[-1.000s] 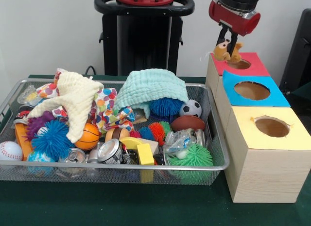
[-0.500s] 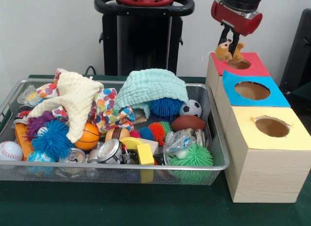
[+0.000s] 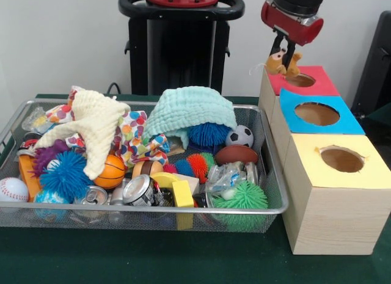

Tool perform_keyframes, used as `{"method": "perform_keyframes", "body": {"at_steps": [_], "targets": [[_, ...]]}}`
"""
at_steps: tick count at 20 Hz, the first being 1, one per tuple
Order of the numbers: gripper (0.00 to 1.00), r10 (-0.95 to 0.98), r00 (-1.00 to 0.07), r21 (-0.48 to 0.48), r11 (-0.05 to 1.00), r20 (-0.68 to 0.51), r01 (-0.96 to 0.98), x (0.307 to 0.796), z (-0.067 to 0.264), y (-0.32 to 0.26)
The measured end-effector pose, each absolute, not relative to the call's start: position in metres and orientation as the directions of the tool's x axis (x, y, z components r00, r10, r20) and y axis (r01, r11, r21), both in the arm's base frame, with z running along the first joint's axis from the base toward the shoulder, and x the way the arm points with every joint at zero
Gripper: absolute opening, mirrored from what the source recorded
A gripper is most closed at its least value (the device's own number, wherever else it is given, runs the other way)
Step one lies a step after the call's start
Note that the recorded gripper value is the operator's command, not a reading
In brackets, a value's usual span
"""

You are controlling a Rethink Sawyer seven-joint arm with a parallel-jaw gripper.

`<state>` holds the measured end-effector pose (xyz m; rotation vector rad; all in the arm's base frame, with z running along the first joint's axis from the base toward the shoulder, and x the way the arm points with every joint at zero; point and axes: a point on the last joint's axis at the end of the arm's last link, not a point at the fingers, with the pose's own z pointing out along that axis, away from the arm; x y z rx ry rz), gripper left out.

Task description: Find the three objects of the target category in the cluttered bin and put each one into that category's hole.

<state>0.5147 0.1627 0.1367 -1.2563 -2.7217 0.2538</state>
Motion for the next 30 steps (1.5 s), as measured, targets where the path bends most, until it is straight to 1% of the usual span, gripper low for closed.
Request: {"method": "perform_keyframes", "body": {"at_steps": [11, 22, 30], "targets": [[0.00, 0.777, -0.626, -0.250, 0.621, 0.069, 0.743, 0.479, 0.122, 0.159], [0.00, 0.774, -0.630, -0.244, 0.624, 0.066, 0.742, 0.465, 0.117, 0.181], [0.00, 0.795, -0.604, -0.247, 0.598, 0.062, 0.762, 0.461, 0.112, 0.194]]}}
